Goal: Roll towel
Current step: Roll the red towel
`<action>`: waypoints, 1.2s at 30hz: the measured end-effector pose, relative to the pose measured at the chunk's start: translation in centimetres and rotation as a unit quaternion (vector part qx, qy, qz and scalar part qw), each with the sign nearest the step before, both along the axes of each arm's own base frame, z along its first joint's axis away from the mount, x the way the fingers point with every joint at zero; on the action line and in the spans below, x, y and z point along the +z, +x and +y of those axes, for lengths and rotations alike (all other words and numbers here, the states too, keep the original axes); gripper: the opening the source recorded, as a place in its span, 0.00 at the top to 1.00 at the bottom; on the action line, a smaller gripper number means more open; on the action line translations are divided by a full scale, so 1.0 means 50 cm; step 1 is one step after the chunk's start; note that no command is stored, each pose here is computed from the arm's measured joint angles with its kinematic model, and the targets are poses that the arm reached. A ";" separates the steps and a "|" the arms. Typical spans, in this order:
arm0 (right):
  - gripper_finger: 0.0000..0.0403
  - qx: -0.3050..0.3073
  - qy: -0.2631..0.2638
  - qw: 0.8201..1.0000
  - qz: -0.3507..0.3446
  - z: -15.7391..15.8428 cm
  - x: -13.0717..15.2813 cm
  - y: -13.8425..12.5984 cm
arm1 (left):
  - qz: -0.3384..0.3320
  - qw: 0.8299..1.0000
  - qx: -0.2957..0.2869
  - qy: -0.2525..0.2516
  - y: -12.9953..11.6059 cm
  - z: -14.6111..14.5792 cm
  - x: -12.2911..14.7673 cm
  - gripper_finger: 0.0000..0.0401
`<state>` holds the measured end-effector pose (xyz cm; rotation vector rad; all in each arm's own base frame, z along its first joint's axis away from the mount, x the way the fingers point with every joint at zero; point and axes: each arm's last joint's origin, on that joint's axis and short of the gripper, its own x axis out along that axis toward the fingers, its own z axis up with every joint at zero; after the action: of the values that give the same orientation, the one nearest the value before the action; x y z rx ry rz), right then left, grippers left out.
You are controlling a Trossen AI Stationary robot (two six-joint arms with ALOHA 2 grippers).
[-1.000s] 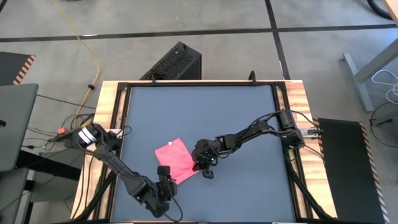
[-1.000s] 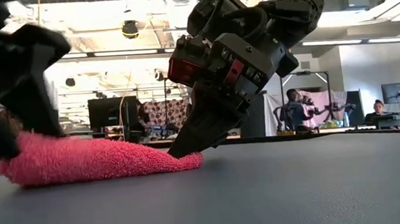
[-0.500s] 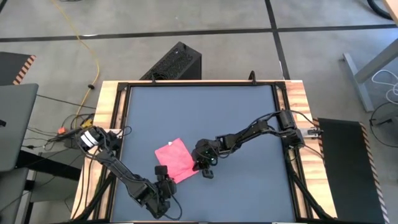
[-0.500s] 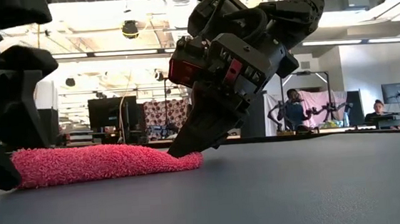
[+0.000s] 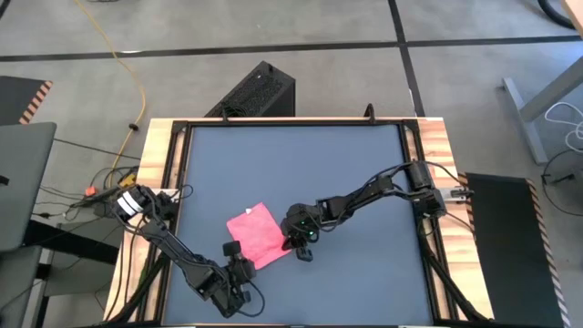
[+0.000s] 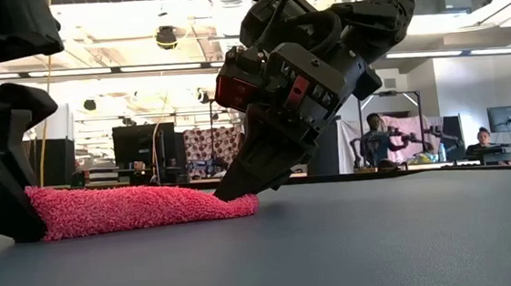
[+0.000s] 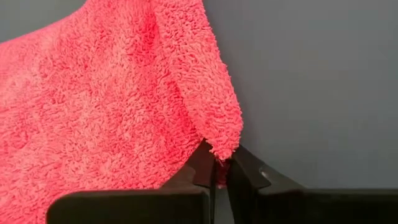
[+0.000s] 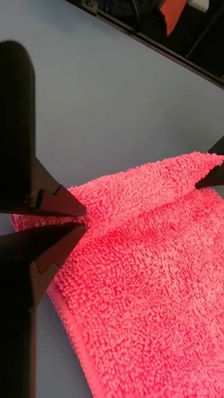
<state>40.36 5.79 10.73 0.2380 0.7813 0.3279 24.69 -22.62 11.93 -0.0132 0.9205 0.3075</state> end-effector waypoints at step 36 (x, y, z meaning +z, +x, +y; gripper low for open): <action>0.54 0.126 -0.255 0.953 -0.106 0.083 0.067 -0.027 | 0.008 0.999 0.019 -0.046 -0.014 -0.014 0.000 1.00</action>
<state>39.02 9.96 14.07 -0.3819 0.6580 0.3723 23.97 -23.32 11.91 -0.1143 0.9511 0.3009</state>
